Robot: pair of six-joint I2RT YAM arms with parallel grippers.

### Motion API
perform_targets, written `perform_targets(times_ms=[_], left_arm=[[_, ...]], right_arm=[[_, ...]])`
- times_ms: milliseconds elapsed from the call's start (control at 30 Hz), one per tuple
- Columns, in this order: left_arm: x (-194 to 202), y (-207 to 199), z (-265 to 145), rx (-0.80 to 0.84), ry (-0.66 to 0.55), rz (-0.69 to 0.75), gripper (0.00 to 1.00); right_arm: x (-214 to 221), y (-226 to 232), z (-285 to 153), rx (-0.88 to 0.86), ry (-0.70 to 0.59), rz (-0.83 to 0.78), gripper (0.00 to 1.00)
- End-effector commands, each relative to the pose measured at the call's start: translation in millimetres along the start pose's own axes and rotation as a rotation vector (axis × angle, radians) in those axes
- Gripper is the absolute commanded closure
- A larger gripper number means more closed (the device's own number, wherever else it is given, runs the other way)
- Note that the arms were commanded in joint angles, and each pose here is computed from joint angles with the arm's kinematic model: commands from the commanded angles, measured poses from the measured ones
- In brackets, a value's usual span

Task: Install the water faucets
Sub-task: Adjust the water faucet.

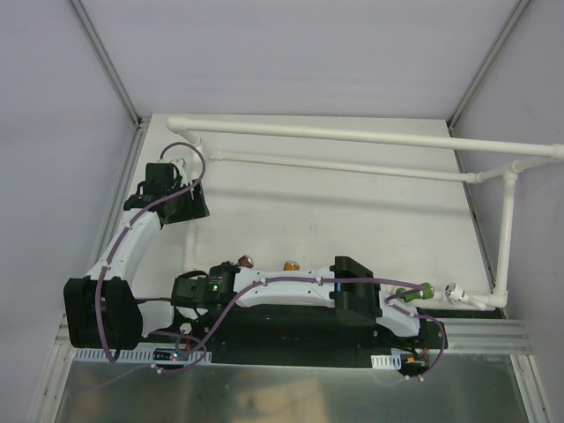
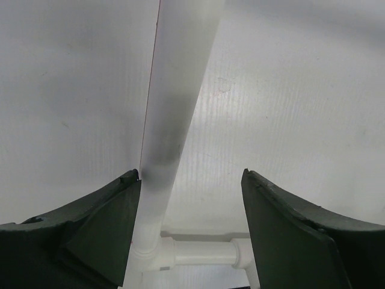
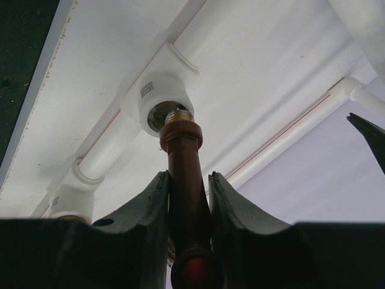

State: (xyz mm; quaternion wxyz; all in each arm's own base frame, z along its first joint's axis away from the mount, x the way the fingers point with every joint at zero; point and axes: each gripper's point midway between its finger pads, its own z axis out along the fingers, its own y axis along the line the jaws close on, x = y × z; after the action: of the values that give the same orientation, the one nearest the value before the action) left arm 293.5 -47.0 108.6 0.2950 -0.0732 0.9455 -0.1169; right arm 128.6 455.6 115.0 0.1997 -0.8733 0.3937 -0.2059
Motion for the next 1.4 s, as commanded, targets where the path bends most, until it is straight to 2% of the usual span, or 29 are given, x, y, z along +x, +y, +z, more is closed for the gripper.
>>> perform_targets(times_ms=[0, 200, 867, 1367], left_arm=[[-3.0, -9.3, -20.4, 0.054, -0.039, -0.072, 0.30], [-7.7, -0.3, -28.6, 0.049, -0.077, -0.120, 0.30], [-10.5, -1.1, -27.4, 0.077, -0.064, -0.150, 0.30], [-14.6, 4.4, -28.0, 0.065, -0.071, -0.198, 0.29]], right_arm=[[1.5, 2.9, 15.4, -0.029, 0.015, 0.004, 1.00], [8.9, 13.5, 17.1, -0.058, 0.042, 0.001, 1.00], [19.0, 52.5, 10.4, -0.139, 0.093, -0.031, 1.00], [-2.7, 44.5, 18.7, -0.122, 0.052, -0.047, 1.00]])
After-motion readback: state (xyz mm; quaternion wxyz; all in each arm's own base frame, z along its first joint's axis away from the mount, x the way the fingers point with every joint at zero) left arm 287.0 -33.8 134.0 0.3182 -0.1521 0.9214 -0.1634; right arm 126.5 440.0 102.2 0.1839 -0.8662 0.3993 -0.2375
